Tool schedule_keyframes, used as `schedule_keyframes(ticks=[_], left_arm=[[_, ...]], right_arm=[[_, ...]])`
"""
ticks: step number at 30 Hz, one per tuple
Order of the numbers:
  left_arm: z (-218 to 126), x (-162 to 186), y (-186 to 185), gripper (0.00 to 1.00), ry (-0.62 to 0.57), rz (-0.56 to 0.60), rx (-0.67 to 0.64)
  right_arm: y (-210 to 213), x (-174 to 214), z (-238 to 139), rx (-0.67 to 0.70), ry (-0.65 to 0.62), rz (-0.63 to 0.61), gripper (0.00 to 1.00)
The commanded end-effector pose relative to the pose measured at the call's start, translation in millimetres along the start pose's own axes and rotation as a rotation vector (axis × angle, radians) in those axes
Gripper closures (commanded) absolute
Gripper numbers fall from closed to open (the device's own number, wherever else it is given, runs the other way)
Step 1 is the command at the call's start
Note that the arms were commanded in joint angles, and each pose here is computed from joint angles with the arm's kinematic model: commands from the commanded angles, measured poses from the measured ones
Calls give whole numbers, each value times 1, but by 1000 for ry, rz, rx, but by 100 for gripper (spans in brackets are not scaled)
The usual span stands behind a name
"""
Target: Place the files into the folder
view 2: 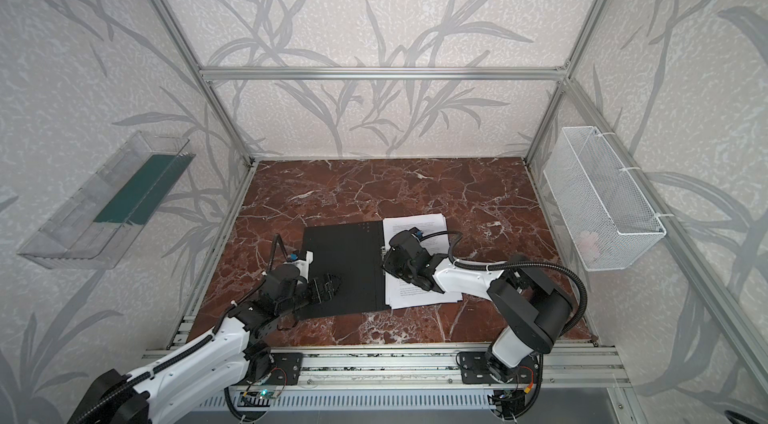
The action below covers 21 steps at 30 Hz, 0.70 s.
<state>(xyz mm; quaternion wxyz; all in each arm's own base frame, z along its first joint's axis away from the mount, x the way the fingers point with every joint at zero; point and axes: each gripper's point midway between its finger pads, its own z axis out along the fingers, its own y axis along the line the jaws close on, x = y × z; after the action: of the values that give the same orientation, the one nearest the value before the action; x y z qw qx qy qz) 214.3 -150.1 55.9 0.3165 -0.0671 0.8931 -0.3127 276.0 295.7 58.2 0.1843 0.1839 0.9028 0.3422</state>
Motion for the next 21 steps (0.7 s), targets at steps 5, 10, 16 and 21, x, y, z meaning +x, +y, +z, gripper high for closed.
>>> schedule_keyframes(ticks=[5,10,16,21], left_arm=[[-16,-11,-14,1,-92,-15,91],[-10,-7,-7,1,-69,-18,57],[13,2,-10,1,33,-33,53],[29,15,17,1,114,-69,-88]], right_arm=[[-33,-11,-4,44,14,-74,100],[-41,-10,-2,63,22,-106,100],[-56,-3,4,80,36,-140,100],[-74,-2,2,119,22,-191,100]])
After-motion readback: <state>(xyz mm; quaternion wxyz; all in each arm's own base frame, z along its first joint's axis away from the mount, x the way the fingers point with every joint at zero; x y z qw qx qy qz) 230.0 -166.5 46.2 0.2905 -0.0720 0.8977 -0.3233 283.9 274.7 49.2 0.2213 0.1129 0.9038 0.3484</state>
